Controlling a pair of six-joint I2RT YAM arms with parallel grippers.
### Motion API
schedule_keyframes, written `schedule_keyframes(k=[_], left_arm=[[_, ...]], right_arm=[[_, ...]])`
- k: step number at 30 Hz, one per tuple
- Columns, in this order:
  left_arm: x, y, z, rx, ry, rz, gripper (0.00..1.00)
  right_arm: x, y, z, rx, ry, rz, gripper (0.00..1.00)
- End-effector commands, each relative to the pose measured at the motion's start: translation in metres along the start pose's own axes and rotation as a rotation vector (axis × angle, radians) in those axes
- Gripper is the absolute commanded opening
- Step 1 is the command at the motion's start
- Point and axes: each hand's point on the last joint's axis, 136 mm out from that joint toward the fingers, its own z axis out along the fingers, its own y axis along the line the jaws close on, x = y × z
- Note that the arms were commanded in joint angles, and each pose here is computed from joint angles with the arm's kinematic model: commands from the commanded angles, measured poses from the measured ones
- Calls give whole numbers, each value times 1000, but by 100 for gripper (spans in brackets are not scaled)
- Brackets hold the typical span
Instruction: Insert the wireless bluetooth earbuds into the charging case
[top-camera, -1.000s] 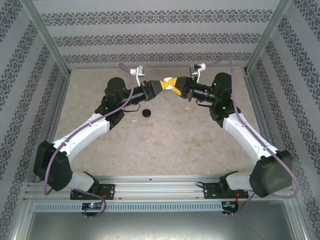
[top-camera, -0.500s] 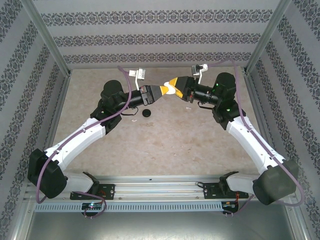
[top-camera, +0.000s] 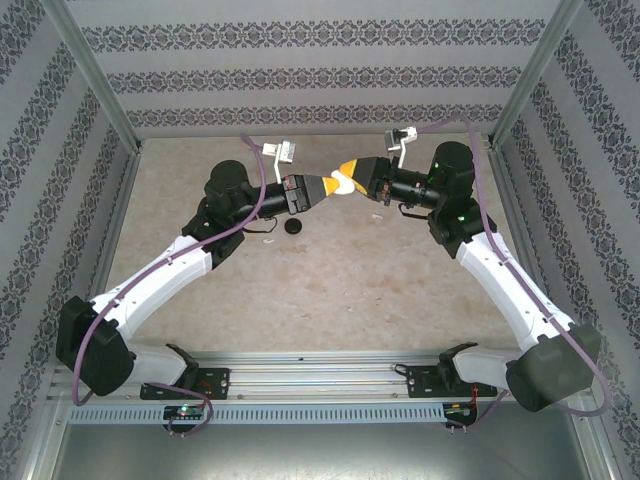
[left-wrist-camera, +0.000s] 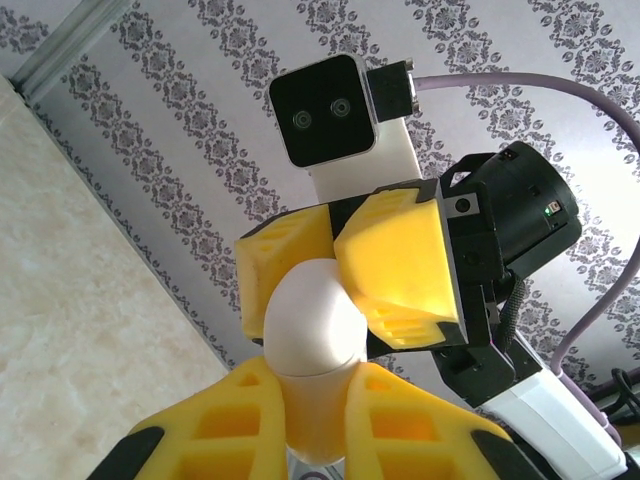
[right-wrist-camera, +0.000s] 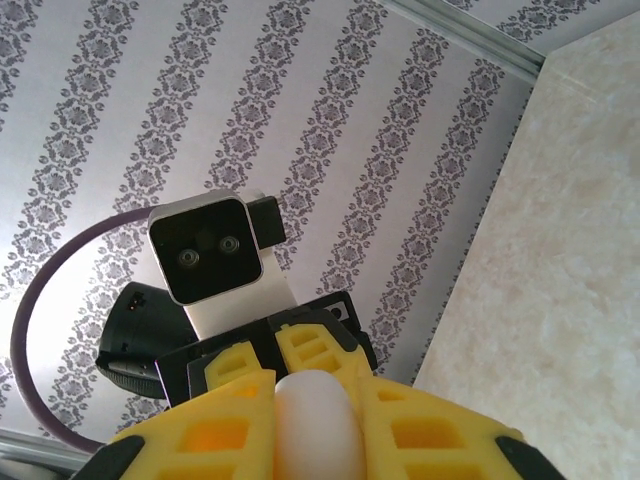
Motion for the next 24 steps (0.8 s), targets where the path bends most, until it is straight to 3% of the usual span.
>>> schedule_keyframes(k=[1,4,18,20,24], left_arm=[[-1,-17,10,56,16,12,9],[1,-18,16,61,29,-7,19],[1,-26,19,98,36,-4,26],[2,-26,19,98,38,-2,25],[2,-27,18,103,36,26,7]], right_arm=[[7,8,-2,-6,9,-39,14],[5,4,-1,0,-8,-42,13],[-3,1,-1,13,-72,-49,10],[-3,-1,-1,17,-75,-46,9],[-2,0,-2,17,-73,-52,10]])
